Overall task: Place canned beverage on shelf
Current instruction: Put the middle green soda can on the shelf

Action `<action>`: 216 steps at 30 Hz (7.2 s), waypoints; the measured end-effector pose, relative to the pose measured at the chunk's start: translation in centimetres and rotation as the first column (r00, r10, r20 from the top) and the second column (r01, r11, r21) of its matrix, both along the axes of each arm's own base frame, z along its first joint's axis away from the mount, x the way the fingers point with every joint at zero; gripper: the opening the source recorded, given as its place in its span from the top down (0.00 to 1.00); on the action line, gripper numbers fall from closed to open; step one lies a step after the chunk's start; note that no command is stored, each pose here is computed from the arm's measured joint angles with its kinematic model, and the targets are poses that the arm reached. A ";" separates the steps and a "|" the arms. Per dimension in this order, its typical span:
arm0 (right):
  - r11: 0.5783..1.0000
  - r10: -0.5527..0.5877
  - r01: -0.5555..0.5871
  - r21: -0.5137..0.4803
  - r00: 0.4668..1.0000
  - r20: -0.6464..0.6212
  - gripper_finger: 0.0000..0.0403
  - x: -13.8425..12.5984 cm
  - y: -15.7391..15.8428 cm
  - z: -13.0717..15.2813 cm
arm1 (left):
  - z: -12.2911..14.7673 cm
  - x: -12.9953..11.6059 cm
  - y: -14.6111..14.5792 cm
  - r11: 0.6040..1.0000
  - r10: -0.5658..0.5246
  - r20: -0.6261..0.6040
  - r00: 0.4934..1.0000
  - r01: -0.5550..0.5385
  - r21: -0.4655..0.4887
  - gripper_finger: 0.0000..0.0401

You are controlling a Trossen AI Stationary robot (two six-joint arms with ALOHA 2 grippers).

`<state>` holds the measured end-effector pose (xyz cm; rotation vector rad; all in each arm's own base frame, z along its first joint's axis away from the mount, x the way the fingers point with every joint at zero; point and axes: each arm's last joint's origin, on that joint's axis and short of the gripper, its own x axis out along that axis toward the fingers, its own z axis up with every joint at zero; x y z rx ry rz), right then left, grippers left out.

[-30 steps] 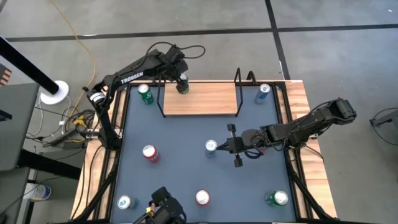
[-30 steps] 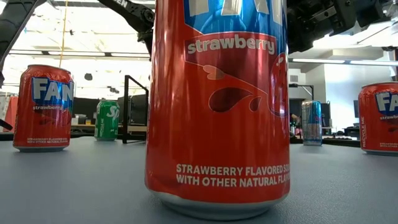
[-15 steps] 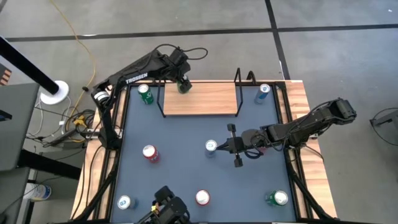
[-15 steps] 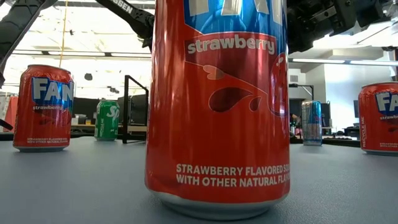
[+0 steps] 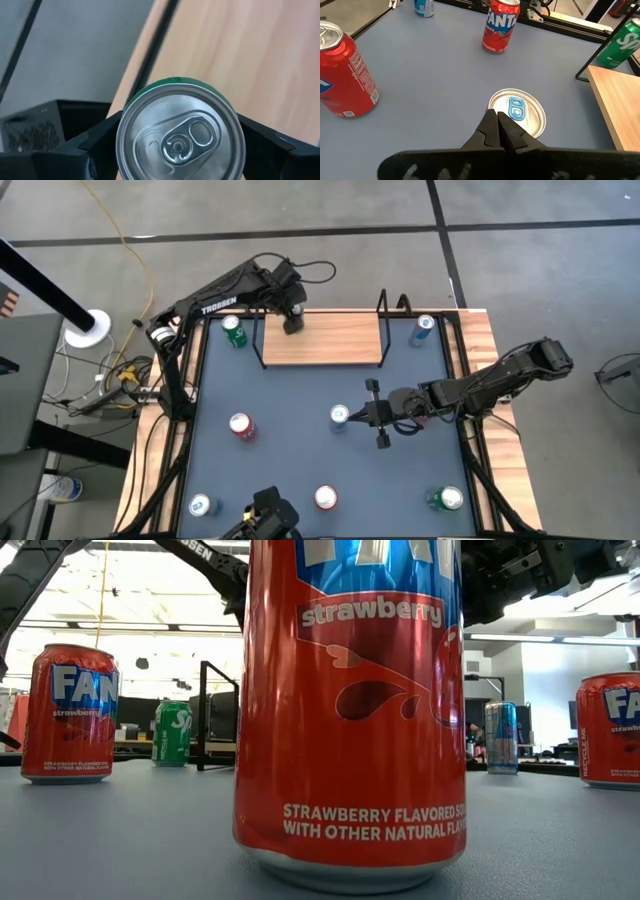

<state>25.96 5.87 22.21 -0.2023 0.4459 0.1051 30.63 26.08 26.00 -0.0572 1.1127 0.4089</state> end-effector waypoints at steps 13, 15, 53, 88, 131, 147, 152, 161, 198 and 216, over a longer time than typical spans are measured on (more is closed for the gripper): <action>1.000 0.001 -0.001 -0.004 1.000 -0.017 1.00 -0.1 0.0 -0.2 | -0.1 -0.8 -0.6 0.991 -0.127 -0.064 0.990 0.124 -0.059 0.26; 1.000 0.001 -0.001 -0.003 1.000 -0.015 1.00 -0.1 0.0 -0.1 | -0.1 -0.6 -0.7 0.992 -0.111 -0.063 0.992 0.108 -0.061 0.24; 1.000 0.001 -0.001 -0.002 1.000 -0.011 1.00 -0.1 0.0 -0.1 | 8.5 1.9 -3.0 0.995 0.030 0.058 0.998 -0.036 0.097 0.13; 0.925 -0.378 0.378 0.034 0.909 0.175 1.00 2.3 -6.5 4.7 | 16.4 -2.8 -10.5 0.908 0.072 0.205 0.976 -0.150 0.392 1.00; 0.744 -0.634 0.663 0.082 0.740 -0.223 1.00 16.0 -30.1 5.6 | 10.6 -16.0 -21.0 0.876 -0.246 0.525 0.815 -0.046 0.481 1.00; 0.760 -0.615 0.643 0.095 0.759 -0.215 1.00 16.8 -28.9 5.6 | 10.6 -16.0 -21.0 0.876 -0.246 0.524 0.815 -0.046 0.481 1.00; 0.741 -0.628 0.664 0.101 0.739 -0.244 1.00 17.1 -30.0 3.6 | 10.6 -16.0 -21.0 0.875 -0.246 0.523 0.816 -0.045 0.482 1.00; 0.758 -0.606 0.644 0.105 0.755 -0.252 1.00 17.6 -30.8 2.0 | 10.4 -16.1 -21.0 0.877 -0.242 0.509 0.826 -0.039 0.479 1.00; 0.916 -0.371 0.397 0.054 0.891 -0.261 1.00 21.4 -21.7 2.1 | 10.3 -16.1 -21.0 0.879 -0.242 0.504 0.829 -0.033 0.475 1.00; 0.905 -0.407 0.419 0.069 0.903 -0.138 1.00 21.8 -23.0 3.0 | 10.2 -16.1 -21.0 0.879 -0.243 0.502 0.830 -0.030 0.476 1.00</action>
